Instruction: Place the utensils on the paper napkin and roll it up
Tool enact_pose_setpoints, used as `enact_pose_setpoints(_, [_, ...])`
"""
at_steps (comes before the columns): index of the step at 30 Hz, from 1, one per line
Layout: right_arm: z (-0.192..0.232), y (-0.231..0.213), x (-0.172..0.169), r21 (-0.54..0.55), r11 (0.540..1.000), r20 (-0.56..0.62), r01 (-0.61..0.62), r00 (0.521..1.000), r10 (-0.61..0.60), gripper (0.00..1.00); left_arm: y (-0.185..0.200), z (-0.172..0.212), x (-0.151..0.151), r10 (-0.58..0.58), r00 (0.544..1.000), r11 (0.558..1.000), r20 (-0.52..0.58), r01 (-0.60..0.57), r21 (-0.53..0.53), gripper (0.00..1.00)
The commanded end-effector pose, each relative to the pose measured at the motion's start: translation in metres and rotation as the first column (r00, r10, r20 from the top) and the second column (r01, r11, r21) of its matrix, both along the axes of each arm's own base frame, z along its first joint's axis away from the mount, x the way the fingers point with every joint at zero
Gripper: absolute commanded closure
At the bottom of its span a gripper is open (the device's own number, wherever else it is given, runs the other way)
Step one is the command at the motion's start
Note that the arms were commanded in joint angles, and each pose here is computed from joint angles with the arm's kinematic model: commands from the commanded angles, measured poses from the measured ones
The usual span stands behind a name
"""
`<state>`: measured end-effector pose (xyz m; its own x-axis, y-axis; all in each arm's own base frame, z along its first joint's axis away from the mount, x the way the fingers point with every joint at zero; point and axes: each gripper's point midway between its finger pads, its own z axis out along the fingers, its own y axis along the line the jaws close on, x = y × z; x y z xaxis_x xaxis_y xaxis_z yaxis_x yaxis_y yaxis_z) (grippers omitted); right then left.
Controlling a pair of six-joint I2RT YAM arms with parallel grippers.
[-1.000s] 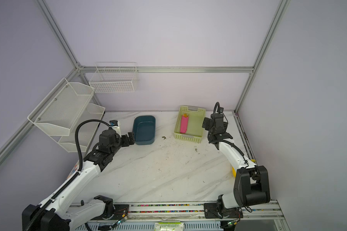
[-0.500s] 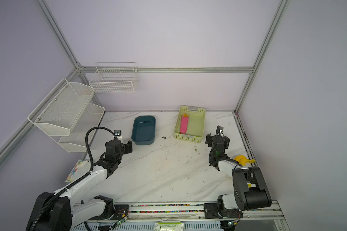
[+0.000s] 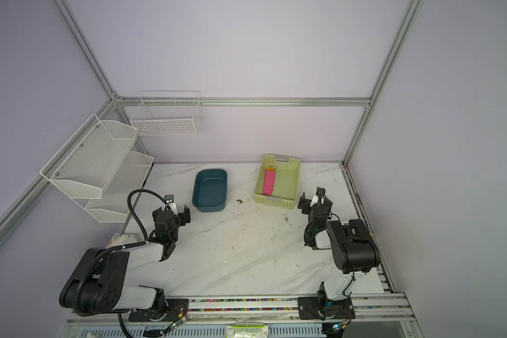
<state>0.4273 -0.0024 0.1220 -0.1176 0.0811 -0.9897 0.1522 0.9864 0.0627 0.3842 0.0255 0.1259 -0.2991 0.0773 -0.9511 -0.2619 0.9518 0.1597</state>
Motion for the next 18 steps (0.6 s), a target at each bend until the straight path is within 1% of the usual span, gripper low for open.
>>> enact_pose_setpoints(1, [0.019,0.003,0.0,-0.002,1.0,0.125,-0.029,0.992,0.029,0.03,-0.001,0.009,0.006,-0.044,0.995,0.999,0.088,0.045,-0.006,0.0])
enact_pose_setpoints(2, [0.015,0.003,0.001,0.007,0.999,0.096,-0.033,0.995,0.032,0.03,-0.002,0.006,0.006,-0.059,0.994,0.998,0.087,0.06,-0.005,0.0])
enact_pose_setpoints(4, [0.016,0.003,0.004,-0.007,0.999,0.099,-0.033,0.995,0.034,0.03,-0.006,0.003,0.008,-0.09,0.993,0.996,0.079,0.09,-0.002,0.0])
enact_pose_setpoints(6, [0.013,0.002,0.009,-0.006,1.0,0.07,-0.021,0.997,0.022,0.03,-0.007,-0.001,0.009,-0.103,0.992,0.995,0.075,0.104,-0.006,0.0])
enact_pose_setpoints(8, [0.013,0.001,0.009,-0.01,1.0,0.072,-0.017,0.997,0.018,0.03,-0.007,-0.008,0.009,-0.111,0.992,0.993,0.063,0.113,-0.03,0.0])
enact_pose_setpoints(10, [0.013,0.001,0.009,-0.01,1.0,0.071,-0.016,0.997,0.017,0.03,-0.005,-0.008,0.011,-0.109,0.99,0.994,0.094,0.111,-0.011,0.0])
enact_pose_setpoints(14, [0.013,0.0,0.01,-0.01,1.0,0.07,-0.013,0.997,0.014,0.03,-0.001,-0.014,0.018,-0.115,0.993,0.991,0.027,0.117,-0.062,0.0])
enact_pose_setpoints(18, [0.013,0.0,0.009,-0.011,1.0,0.068,-0.013,0.998,0.014,0.03,0.0,-0.013,0.018,-0.134,0.99,0.988,0.048,0.137,-0.065,0.0])
